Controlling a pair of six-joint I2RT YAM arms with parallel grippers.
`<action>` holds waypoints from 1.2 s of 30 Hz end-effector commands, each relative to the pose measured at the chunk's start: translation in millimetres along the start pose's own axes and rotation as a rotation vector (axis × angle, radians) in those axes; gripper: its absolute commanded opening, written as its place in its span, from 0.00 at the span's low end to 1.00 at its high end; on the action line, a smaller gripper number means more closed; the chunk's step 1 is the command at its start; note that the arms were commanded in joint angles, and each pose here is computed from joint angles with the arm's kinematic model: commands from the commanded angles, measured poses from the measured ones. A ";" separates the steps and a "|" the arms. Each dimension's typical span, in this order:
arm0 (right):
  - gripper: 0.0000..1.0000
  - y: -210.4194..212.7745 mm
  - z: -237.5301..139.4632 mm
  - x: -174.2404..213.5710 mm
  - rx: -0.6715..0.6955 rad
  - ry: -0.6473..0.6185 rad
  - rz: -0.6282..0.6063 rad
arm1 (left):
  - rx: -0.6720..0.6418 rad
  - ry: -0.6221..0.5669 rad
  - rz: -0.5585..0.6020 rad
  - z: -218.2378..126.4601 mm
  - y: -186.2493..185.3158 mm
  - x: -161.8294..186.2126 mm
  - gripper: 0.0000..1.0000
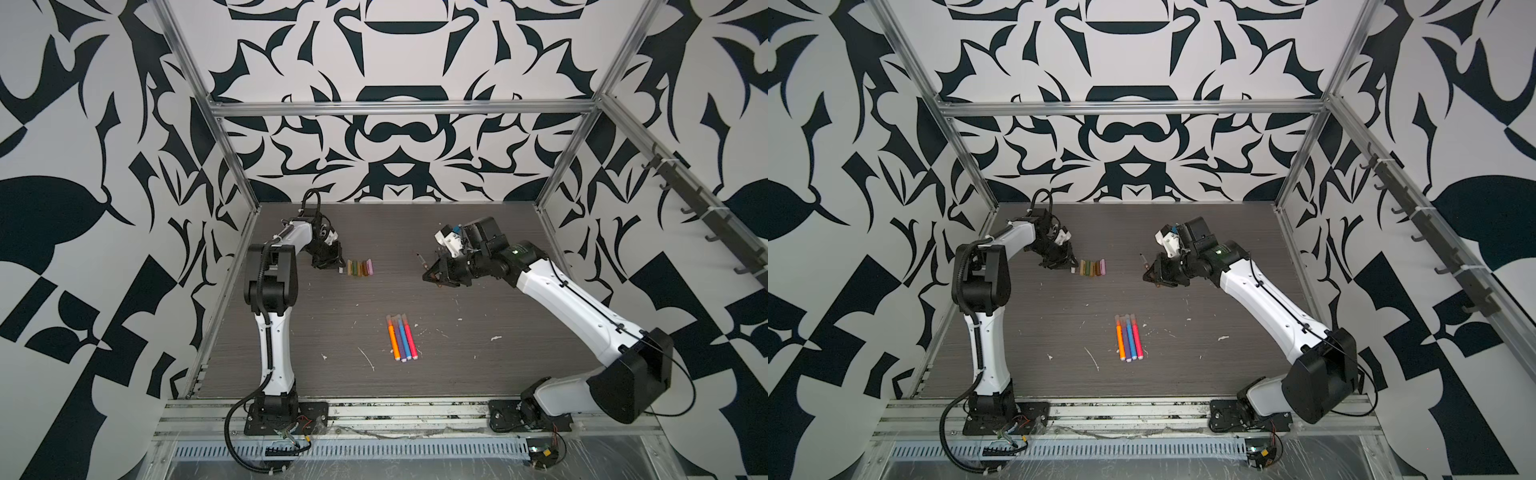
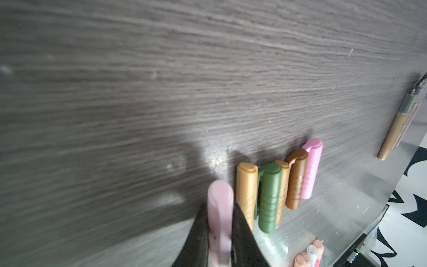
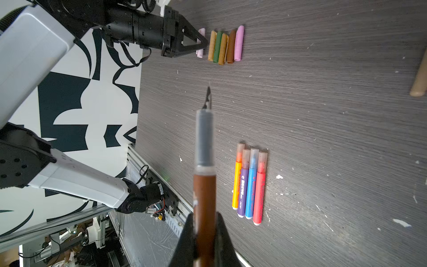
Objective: Open the pen caps
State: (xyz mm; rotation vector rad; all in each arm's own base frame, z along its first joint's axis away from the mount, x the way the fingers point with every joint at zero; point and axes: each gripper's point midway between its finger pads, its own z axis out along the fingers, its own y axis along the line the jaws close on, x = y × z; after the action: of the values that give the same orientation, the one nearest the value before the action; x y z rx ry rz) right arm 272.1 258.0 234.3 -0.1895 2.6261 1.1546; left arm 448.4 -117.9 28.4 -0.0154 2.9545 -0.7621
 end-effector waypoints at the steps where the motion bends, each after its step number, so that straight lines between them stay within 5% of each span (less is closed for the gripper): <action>1: 0.00 12.1 -9.5 -7.9 -0.026 -0.034 -0.044 | 0.014 0.037 -0.025 4.9 3.4 9.7 0.19; 11: 0.00 12.3 -8.8 -8.4 -0.030 -0.035 -0.043 | 0.015 0.032 -0.027 3.2 2.0 7.6 0.28; 26: 0.00 11.3 -10.4 -11.1 -0.034 -0.042 -0.040 | 0.036 -0.023 -0.028 -15.5 -11.6 -2.4 0.29; 36: 0.00 -63.3 -32.1 -62.1 -0.018 -0.134 0.135 | 0.027 -0.169 0.009 -74.7 -31.8 -3.3 0.29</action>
State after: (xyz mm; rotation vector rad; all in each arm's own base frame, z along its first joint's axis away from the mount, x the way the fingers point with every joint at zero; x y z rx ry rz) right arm 323.2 205.6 232.4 0.0418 2.5676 1.1755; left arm 447.4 -117.5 77.6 -0.0500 2.8465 -0.7744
